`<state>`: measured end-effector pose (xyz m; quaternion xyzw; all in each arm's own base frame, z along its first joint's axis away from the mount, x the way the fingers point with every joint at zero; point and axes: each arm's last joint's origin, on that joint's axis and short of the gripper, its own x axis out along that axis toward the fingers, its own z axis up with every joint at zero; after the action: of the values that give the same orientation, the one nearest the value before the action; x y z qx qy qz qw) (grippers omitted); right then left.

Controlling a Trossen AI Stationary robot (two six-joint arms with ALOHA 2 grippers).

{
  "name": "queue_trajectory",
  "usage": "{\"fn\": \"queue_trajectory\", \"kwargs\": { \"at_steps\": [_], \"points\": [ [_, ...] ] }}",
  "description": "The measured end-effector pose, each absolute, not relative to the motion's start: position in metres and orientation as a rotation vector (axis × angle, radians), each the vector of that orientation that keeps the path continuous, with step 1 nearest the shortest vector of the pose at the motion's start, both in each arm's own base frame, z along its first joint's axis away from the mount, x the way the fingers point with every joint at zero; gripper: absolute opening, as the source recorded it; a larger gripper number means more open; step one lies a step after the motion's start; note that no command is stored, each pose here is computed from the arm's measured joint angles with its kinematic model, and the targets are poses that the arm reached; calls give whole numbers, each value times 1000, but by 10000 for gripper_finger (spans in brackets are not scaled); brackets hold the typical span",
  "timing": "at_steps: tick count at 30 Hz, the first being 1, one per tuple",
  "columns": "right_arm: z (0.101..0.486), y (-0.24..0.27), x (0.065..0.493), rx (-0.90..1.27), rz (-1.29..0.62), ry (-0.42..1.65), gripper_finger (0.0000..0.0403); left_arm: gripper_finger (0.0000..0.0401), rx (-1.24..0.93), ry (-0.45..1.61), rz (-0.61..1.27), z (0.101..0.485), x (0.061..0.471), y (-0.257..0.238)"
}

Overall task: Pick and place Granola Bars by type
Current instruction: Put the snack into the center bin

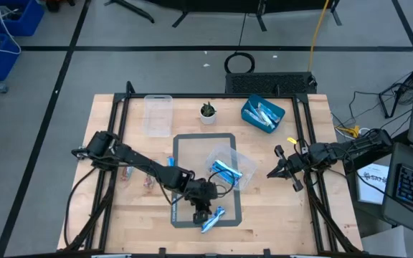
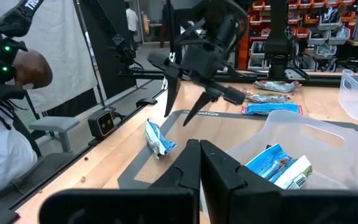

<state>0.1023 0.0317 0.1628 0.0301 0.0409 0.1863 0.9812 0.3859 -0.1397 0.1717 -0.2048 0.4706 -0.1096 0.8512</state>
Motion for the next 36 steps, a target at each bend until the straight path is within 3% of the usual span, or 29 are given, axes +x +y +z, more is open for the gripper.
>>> {"fn": "queue_trajectory", "kwargs": {
  "at_steps": [18,36],
  "points": [
    [161,32,103,59,373,103,0,173,-472,960,-339,136,406,-136],
    [161,32,103,59,374,101,0,172,-474,870,-422,142,413,-139]
  ]
}}
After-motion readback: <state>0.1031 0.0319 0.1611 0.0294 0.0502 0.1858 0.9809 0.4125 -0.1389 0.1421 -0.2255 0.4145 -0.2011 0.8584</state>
